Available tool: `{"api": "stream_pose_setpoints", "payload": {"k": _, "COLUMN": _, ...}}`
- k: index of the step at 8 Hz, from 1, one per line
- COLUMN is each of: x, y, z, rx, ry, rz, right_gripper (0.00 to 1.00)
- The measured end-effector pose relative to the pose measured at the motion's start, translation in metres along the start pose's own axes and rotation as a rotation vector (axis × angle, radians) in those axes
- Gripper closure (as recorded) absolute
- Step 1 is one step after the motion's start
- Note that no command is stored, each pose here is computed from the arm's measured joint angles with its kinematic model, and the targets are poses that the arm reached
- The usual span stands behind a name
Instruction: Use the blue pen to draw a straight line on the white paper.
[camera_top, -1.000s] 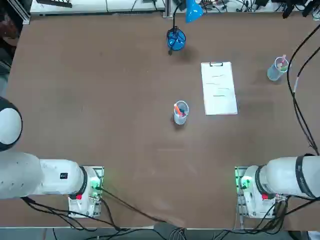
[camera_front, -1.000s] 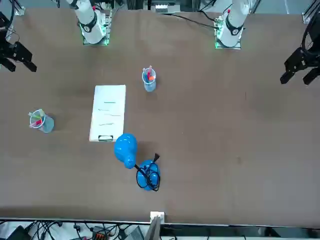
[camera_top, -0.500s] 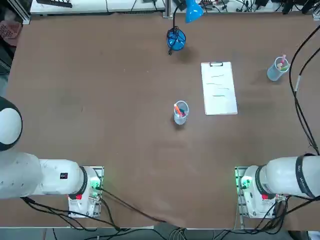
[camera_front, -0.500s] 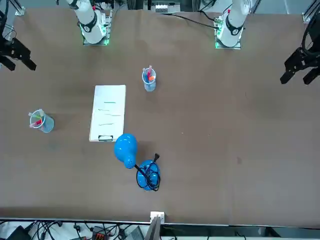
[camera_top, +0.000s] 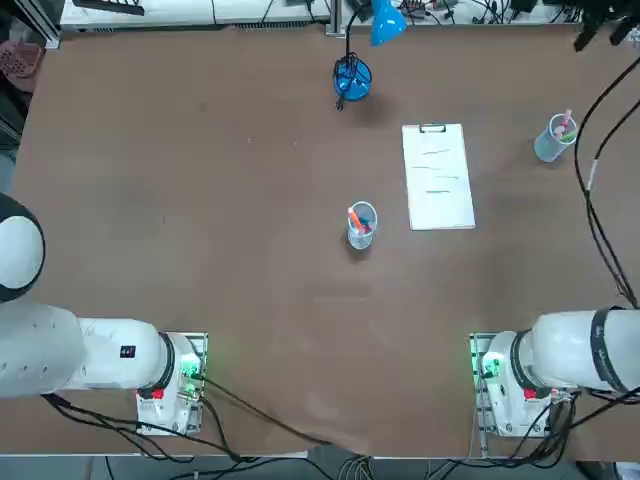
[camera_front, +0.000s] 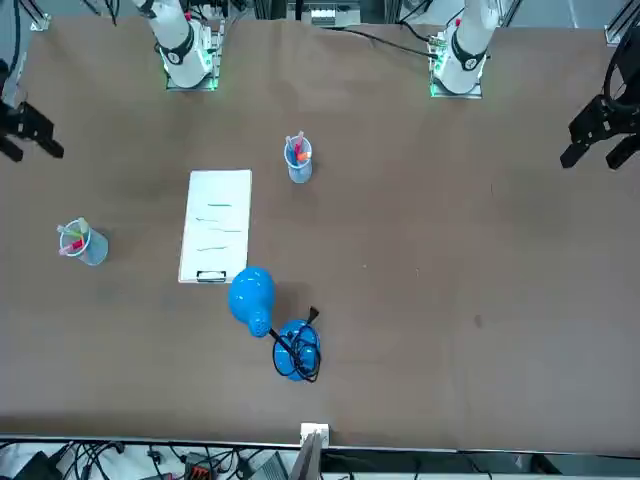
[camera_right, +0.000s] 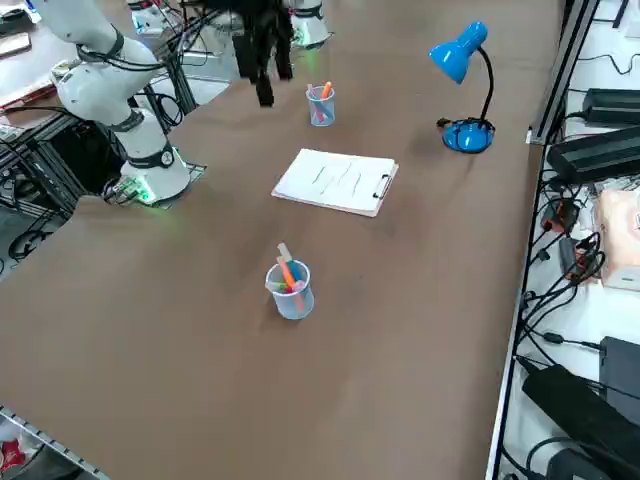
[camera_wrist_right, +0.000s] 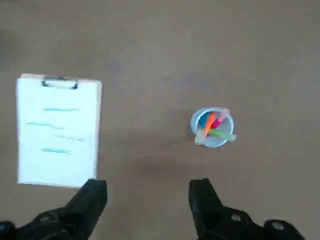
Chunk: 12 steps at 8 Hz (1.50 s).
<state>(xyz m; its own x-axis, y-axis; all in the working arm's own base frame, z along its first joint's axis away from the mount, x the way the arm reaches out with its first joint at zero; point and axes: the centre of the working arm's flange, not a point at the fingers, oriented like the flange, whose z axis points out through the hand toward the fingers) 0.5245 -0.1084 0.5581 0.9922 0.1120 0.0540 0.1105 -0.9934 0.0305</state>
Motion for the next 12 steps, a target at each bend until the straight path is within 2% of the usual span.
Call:
{"api": "stream_pose_setpoints", "payload": {"k": 3, "x": -0.018, "y": 0.023, "z": 0.122, "rx": -0.120, "ry": 0.079, "rz": -0.062, "right_gripper": 0.00}}
{"api": "stream_pose_setpoints", "payload": {"k": 4, "x": -0.025, "y": 0.024, "z": 0.152, "rx": -0.135, "ry": 0.085, "rz": -0.076, "right_gripper": 0.00}}
{"api": "stream_pose_setpoints", "payload": {"k": 7, "x": -0.034, "y": 0.044, "z": 0.216, "rx": -0.189, "ry": 0.120, "rz": -0.136, "right_gripper": 0.04}}
{"api": "stream_pose_setpoints", "payload": {"k": 10, "x": -0.038, "y": 0.053, "z": 0.264, "rx": -0.188, "ry": 0.107, "rz": -0.212, "right_gripper": 0.19}}
{"api": "stream_pose_setpoints", "payload": {"k": 12, "x": -0.038, "y": 0.054, "z": 0.278, "rx": -0.197, "ry": 0.100, "rz": -0.245, "right_gripper": 0.25}}
